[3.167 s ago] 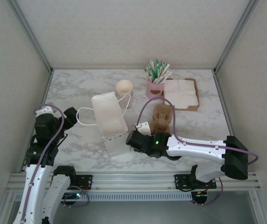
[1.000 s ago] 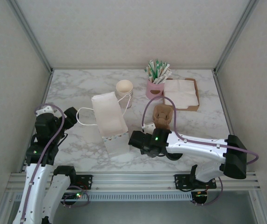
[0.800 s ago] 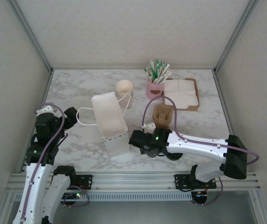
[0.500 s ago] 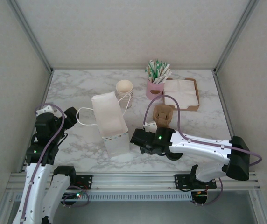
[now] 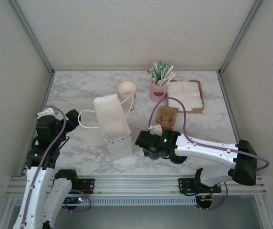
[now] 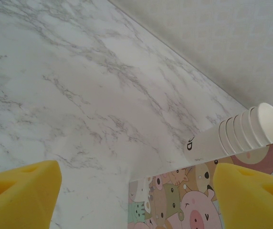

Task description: Pack the takeout coffee

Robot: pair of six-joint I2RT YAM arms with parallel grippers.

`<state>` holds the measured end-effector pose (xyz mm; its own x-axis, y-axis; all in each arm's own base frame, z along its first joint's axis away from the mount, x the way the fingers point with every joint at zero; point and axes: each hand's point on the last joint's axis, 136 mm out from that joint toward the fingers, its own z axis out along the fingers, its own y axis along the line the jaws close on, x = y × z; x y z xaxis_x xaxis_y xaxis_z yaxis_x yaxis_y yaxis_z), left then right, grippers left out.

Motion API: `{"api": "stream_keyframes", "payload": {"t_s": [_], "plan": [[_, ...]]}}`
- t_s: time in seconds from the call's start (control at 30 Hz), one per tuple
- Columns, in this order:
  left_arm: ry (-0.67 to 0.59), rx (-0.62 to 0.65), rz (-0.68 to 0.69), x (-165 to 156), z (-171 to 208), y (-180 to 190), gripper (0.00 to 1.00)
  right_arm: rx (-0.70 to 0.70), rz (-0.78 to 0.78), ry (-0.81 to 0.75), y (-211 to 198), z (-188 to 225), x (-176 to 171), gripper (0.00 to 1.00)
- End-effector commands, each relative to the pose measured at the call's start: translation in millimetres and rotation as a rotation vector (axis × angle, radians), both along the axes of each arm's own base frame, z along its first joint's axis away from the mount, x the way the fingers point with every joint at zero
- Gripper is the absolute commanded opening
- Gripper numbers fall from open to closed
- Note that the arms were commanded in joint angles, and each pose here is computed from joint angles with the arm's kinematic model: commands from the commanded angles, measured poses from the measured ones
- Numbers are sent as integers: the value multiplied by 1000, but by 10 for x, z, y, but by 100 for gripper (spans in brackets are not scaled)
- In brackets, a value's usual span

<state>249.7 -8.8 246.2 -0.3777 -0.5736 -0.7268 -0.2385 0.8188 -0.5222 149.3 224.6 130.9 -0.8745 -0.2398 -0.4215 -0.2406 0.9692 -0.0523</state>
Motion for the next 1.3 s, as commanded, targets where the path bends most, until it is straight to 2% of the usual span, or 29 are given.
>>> {"api": "stream_keyframes", "payload": {"t_s": [0.0, 0.4, 0.7, 0.93, 1.03, 1.17, 1.27], "plan": [[-7, 14, 11, -2, 30, 37, 83, 15, -7, -3, -37, 48, 5, 79], [-7, 14, 11, -3, 35, 38, 83, 73, -7, -28, -122, 332, 1, 80], [-8, 13, 13, -13, 44, 39, 83, 104, -94, -121, -464, 654, 249, 77], [-16, 17, 16, -24, 61, 48, 82, 148, -172, -167, -704, 820, 523, 65], [-20, 14, 10, -26, 68, 37, 80, 157, -179, -179, -759, 856, 667, 57], [-22, 22, 1, -24, 76, 30, 77, 155, -94, -176, -689, 832, 858, 48], [-24, 23, -2, -26, 80, 26, 76, 88, 36, -158, -584, 777, 963, 48]]}}
